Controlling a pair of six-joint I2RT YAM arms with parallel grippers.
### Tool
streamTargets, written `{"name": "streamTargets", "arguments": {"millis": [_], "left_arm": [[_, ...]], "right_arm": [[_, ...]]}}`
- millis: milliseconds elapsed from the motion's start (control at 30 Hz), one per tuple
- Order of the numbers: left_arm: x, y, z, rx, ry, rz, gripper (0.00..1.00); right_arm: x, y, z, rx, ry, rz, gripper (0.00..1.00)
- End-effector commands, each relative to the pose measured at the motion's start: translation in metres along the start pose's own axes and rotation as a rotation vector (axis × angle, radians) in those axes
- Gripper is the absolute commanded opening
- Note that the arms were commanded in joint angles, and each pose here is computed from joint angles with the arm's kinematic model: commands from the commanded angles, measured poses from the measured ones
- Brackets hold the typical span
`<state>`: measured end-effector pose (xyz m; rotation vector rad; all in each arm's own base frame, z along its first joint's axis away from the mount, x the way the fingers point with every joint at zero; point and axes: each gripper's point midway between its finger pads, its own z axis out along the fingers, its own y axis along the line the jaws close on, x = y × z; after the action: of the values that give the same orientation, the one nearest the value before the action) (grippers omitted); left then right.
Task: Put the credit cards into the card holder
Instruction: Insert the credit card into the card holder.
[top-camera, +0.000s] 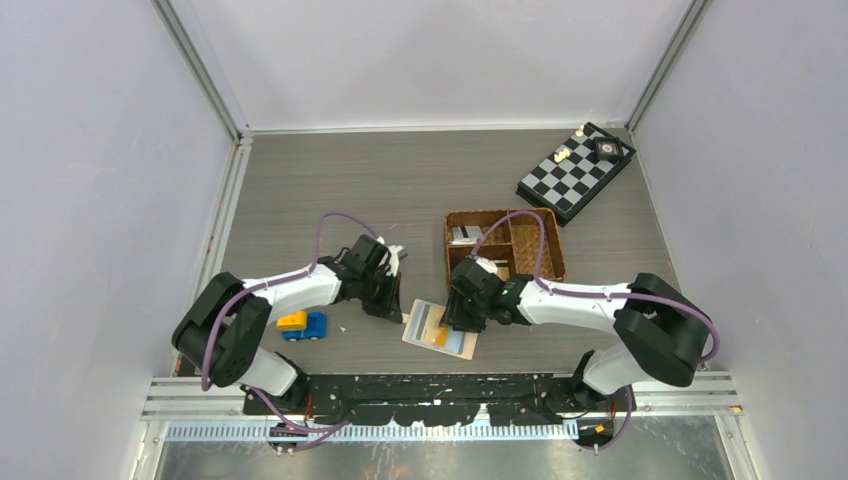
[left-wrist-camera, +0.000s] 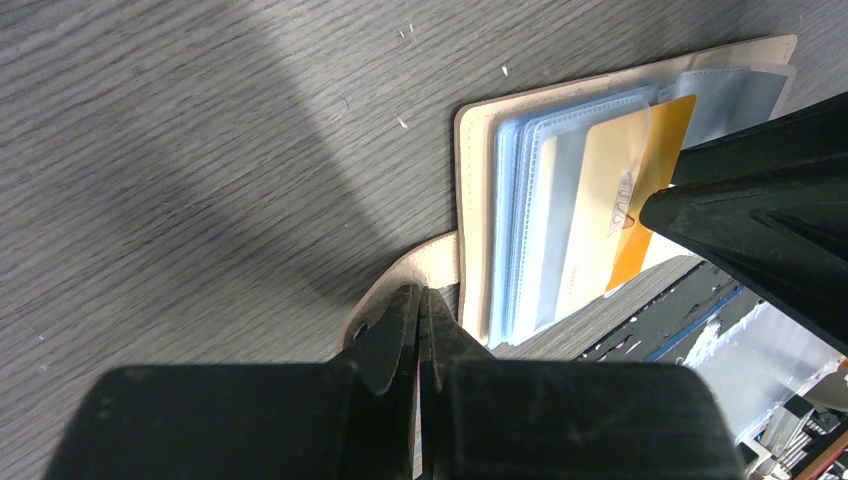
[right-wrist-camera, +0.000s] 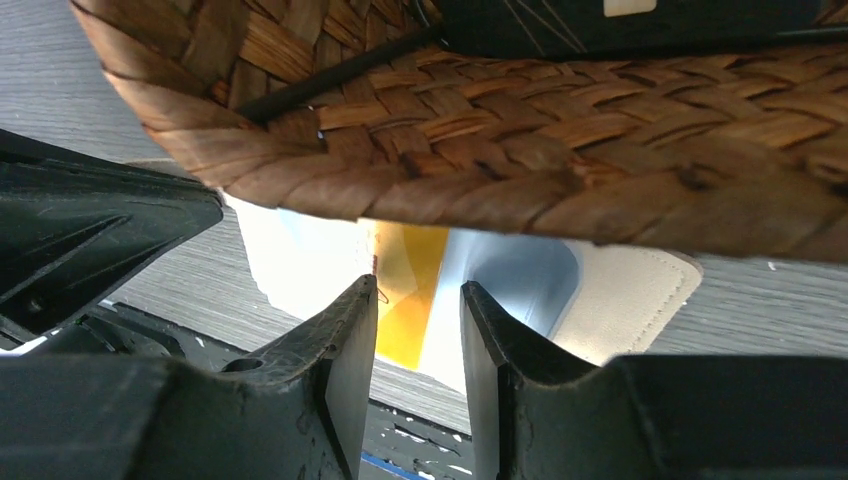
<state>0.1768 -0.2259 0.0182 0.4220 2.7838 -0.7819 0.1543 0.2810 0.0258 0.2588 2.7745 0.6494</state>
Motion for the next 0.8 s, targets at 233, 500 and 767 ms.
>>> {"name": "streamTargets", "arguments": {"millis": [233,500,767], "left_arm": [[0.002,0.002,0.001,-0.007,-0.009,0.027,0.00],[0.003,-0.002,0.000,0.007,-0.007,0.029,0.00],[0.004,-0.014,-0.004,0.041,-0.027,0.000,0.00]], "right_arm": [[-0.011,0.028,0.005,-0.052,-0.035,-0.004,0.39],[-0.013,0.039,0.006,-0.045,-0.045,-0.023,0.37],[-0.016,0.053,0.007,-0.029,-0.088,-0.018,0.37]]}}
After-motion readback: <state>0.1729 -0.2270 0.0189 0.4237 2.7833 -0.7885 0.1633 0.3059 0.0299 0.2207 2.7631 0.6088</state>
